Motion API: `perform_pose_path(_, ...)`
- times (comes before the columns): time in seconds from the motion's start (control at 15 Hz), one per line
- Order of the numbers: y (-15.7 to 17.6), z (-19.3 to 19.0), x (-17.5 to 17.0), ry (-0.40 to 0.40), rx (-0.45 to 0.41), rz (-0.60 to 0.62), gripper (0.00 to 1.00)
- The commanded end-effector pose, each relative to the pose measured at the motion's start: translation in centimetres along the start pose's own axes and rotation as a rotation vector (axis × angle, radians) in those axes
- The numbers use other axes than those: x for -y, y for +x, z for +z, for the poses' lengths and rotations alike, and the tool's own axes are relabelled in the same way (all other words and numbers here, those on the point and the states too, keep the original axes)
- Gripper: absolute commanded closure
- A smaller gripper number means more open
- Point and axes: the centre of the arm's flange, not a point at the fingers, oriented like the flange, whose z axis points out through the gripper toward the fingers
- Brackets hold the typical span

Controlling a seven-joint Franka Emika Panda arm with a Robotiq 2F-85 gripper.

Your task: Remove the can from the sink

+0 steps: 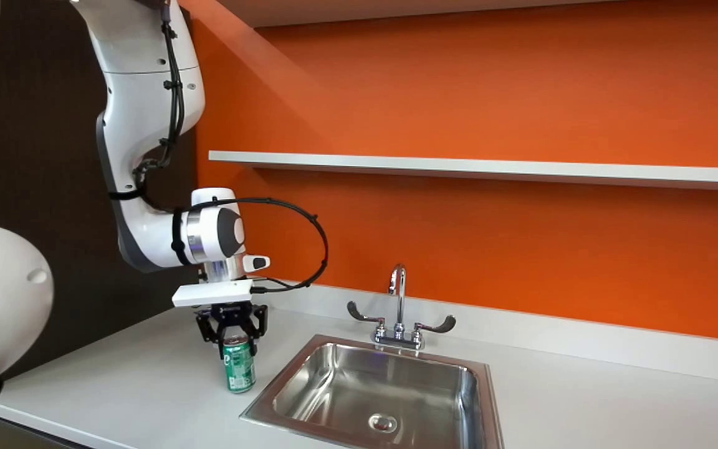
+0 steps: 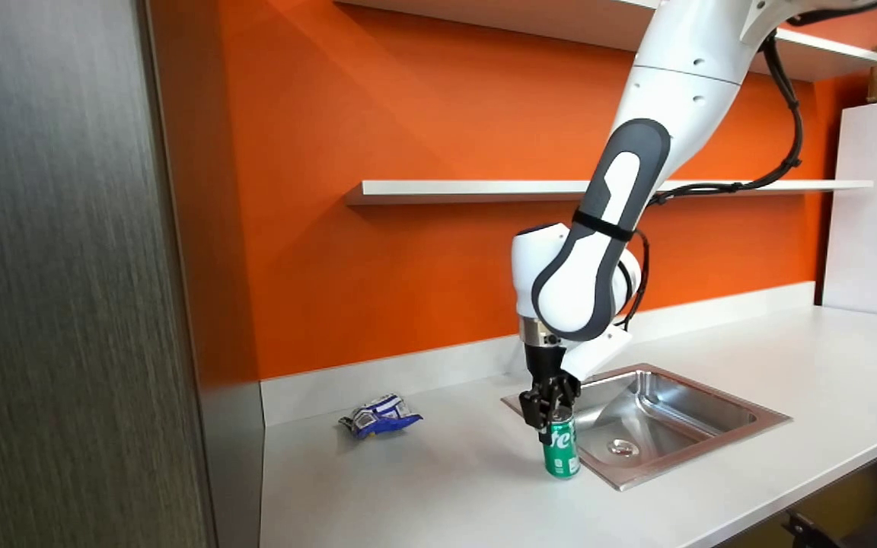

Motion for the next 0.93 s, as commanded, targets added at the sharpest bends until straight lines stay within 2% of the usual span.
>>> perform_pose_path(0.0, -0.3, -0.2, 0.3, 0.001, -0.028, 0.01, 0.62)
perform_pose_path(0.07, -0.4, -0.1, 0.3, 0.002, -0.028, 0.012, 0.45)
perform_pose_path(0.13, -0.5, -0.1, 0.3, 0.003, -0.029, 0.013, 0.12)
perform_pose_path(0.2, -0.5, -0.1, 0.3, 0.005, -0.029, 0.014, 0.1)
perform_pose_path(0.33, -0.7, -0.4, 0.3, 0.008, -0.034, 0.018, 0.0)
perform_pose_path(0.6, -1.0, -2.0, 0.3, 0.01, -0.047, 0.032, 0.0)
perform_pose_path(0.87, -2.1, -5.3, -0.1, -0.01, -0.064, 0.093, 0.0)
